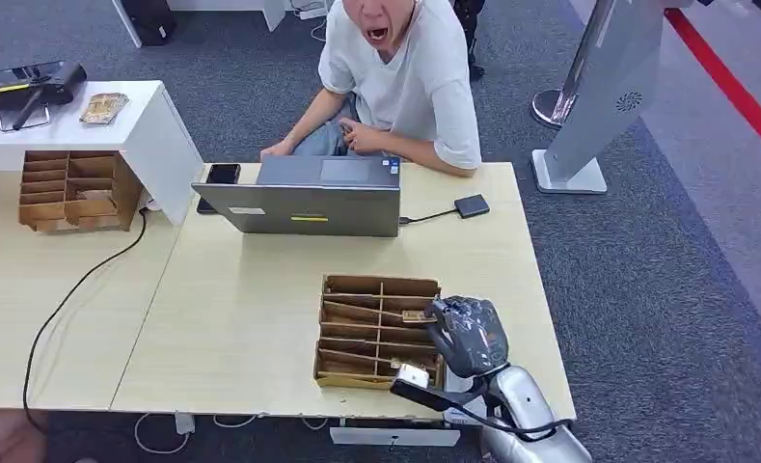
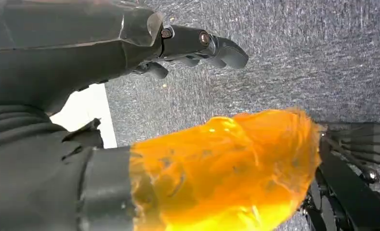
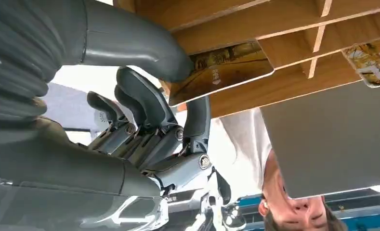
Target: Pass the card to the sensor for recognition and then transmit it.
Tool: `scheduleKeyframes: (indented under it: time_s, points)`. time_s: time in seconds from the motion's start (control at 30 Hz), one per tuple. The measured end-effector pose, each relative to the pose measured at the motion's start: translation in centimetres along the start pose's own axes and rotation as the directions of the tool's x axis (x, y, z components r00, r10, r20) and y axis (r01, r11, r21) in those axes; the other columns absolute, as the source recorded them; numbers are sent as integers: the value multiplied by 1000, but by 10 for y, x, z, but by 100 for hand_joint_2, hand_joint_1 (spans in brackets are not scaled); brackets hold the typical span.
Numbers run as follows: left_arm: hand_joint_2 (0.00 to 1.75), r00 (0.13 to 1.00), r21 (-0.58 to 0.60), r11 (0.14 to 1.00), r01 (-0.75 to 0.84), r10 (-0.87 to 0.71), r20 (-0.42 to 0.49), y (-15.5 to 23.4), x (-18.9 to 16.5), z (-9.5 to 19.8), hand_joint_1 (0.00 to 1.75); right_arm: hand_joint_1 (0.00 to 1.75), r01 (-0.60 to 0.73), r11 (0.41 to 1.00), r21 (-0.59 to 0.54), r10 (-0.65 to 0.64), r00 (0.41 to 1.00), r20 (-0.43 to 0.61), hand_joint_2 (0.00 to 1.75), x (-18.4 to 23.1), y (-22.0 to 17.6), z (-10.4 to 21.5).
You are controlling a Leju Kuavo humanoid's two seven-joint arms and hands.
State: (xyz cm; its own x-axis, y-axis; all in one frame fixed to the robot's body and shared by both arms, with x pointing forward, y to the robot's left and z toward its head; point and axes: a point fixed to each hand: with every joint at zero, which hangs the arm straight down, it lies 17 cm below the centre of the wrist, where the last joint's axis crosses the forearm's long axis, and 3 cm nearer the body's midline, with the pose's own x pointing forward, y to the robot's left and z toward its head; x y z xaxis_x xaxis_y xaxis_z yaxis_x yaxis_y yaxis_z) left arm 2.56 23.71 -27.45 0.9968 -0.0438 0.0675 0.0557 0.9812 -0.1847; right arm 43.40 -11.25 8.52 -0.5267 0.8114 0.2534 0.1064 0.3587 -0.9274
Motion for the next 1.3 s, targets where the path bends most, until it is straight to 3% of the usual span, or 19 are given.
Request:
scheduleKeyframes:
  time_s: [0.3,0.77,1.3]
  points:
    - [0,1000,5,1000,8,-8,-4,3,-2,0,0,173,5,995,-100,-4,1000,13,175,6,-19,4]
    - [0,1000,10,1000,9,-8,-9,4,-4,0,0,175,75,947,-312,-56,996,71,175,39,-88,0]
    - [0,999,30,999,45,-45,11,7,-1,0,0,175,101,913,-396,-85,995,58,175,38,-120,-13]
